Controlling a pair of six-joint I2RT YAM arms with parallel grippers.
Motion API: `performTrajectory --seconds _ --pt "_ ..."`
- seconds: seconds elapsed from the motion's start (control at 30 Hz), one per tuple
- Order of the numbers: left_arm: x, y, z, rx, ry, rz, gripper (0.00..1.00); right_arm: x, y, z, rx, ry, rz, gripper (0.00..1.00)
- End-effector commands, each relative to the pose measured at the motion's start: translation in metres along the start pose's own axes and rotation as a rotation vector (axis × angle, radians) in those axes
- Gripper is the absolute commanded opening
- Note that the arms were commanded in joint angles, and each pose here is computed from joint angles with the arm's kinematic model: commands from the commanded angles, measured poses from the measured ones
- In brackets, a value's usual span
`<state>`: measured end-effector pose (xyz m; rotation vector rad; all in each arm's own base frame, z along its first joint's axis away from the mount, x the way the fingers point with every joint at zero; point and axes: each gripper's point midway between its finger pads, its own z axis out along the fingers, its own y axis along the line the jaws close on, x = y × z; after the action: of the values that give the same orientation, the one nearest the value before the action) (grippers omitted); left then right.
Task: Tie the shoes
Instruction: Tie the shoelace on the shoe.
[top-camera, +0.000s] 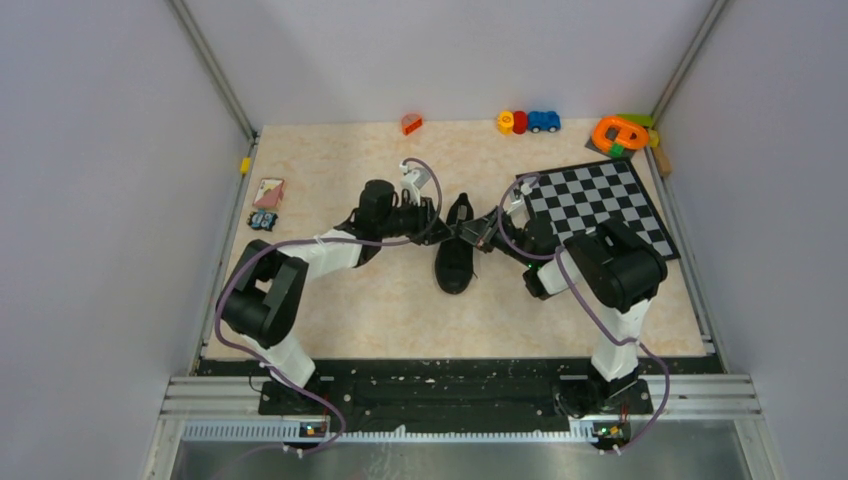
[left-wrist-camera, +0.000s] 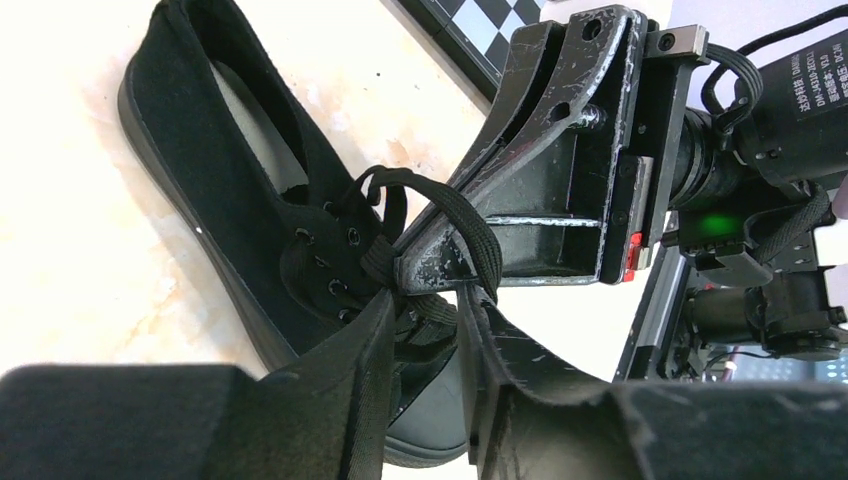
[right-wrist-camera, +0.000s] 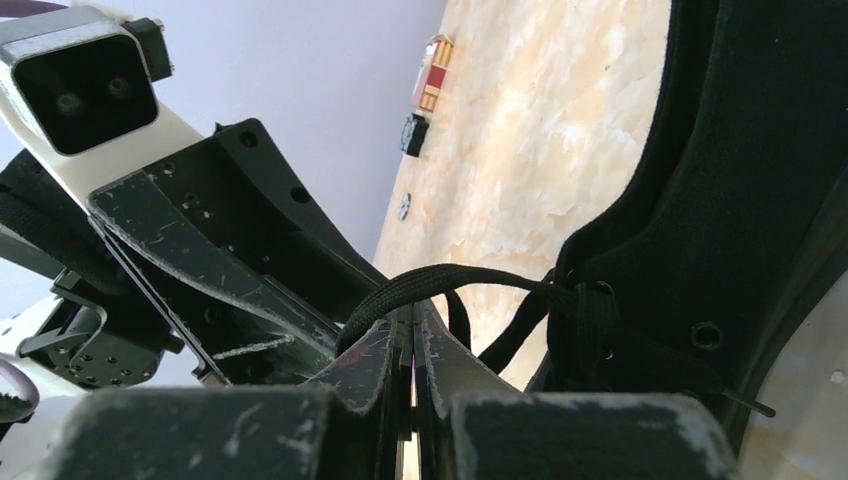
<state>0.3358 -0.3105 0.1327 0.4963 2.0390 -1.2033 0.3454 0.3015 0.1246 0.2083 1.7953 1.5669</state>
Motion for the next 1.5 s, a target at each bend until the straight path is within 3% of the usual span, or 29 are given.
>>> performTrajectory --seconds 0.0,0.13,0.27,0.57,0.87,0.93,1.07,1.13,1.47 --pt "0.002 -0.009 -0.002 0.044 -0.018 0.007 0.36 -0.005 0.025 0.004 -0.105 -0.012 -0.034 0.00" --pt "0.005 -0.004 -0.006 0.016 -0.029 0.002 0.37 -0.005 0.026 0.005 -0.110 -0.012 -0.034 0.00" --pt "-0.001 -0.004 -0.011 0.023 -0.060 0.000 0.30 -0.006 0.026 0.005 -0.109 -0.014 -0.034 0.00" --pt "-0.010 -0.017 -0.011 0.117 -0.084 0.019 0.39 -0.006 0.027 0.004 -0.113 -0.014 -0.030 0.00" --pt "-0.012 -0.013 -0.004 0.130 -0.088 0.012 0.34 -0.005 0.029 0.006 -0.124 -0.014 -0.017 0.00" --pt "-0.012 -0.013 -0.002 0.139 -0.084 0.009 0.31 -0.004 0.029 0.006 -0.124 -0.014 -0.014 0.00" --pt "-0.015 -0.013 0.000 0.143 -0.087 0.020 0.14 -0.005 0.031 0.006 -0.135 -0.014 -0.009 0.00" --pt "-0.017 -0.011 -0.002 0.124 -0.101 0.043 0.01 -0.004 0.031 0.006 -0.132 -0.013 -0.013 0.00" --pt "-0.014 0.018 -0.017 -0.099 -0.005 0.132 0.00 -0.013 0.023 -0.004 -0.022 -0.044 -0.070 0.14"
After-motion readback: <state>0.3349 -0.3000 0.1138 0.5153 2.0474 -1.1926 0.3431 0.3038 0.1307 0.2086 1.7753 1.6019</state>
